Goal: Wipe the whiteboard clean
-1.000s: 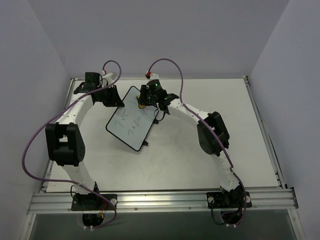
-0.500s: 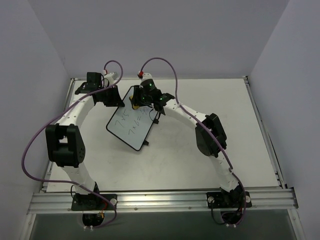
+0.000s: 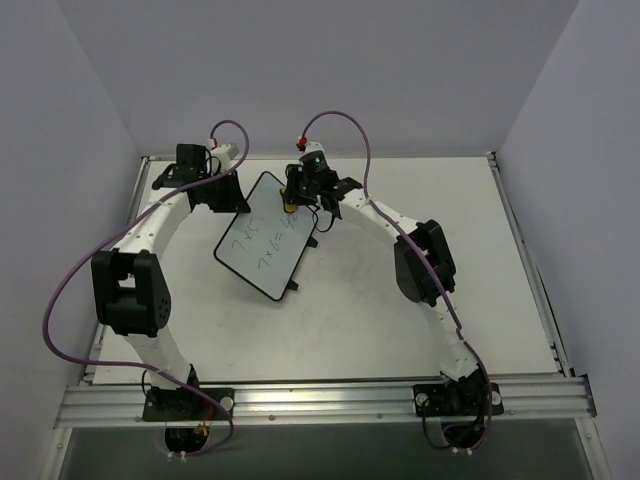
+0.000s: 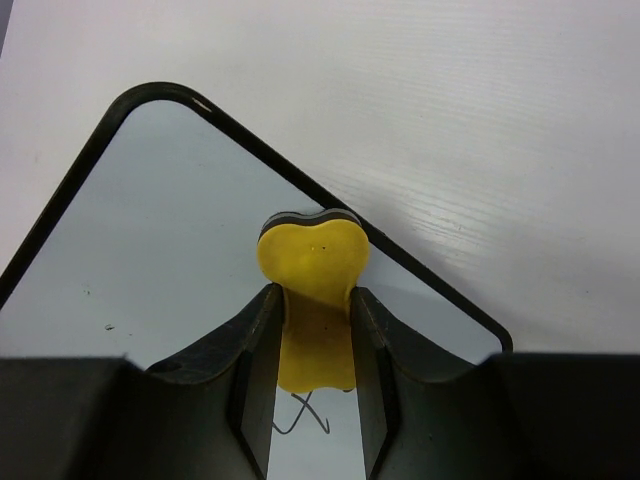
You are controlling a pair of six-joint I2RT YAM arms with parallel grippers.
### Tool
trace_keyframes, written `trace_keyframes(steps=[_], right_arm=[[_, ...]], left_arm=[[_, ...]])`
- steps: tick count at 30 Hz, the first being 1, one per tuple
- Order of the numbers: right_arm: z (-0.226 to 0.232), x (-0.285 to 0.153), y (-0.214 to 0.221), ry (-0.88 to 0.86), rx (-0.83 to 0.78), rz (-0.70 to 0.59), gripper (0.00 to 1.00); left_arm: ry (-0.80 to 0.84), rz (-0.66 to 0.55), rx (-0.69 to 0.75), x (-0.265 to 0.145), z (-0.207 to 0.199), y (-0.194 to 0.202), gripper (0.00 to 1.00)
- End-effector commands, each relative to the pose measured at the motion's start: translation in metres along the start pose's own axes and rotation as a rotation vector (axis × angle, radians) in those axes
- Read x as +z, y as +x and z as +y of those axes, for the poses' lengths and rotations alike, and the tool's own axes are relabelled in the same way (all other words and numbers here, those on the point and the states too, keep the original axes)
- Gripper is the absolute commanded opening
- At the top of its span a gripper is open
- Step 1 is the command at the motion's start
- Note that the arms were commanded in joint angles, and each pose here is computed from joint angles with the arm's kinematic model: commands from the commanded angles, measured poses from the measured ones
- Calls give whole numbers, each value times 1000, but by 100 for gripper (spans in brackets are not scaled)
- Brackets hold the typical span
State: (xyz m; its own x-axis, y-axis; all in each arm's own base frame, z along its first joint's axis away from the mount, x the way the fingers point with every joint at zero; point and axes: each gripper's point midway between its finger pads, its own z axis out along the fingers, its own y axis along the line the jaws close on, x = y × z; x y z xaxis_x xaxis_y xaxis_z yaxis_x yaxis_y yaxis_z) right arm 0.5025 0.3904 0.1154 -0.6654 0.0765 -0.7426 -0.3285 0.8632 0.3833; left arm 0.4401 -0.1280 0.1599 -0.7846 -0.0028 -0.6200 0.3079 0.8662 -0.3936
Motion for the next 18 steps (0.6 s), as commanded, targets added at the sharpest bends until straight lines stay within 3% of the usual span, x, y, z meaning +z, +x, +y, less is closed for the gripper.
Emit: trace_keyframes(steps=[1, 6, 10, 18], right_arm=[[5, 1, 18, 22, -35, 42, 13], [38, -7, 15, -27, -66, 20, 13], [81, -15, 30, -93, -99, 14, 13], [126, -36, 54, -165, -114, -14, 13]], left_arm=[[-1, 41, 74, 8, -9, 16, 2], [-4, 43, 83, 9, -11, 17, 2], [-7, 43, 88, 9, -12, 17, 2], [-14, 43, 89, 9, -11, 18, 2]])
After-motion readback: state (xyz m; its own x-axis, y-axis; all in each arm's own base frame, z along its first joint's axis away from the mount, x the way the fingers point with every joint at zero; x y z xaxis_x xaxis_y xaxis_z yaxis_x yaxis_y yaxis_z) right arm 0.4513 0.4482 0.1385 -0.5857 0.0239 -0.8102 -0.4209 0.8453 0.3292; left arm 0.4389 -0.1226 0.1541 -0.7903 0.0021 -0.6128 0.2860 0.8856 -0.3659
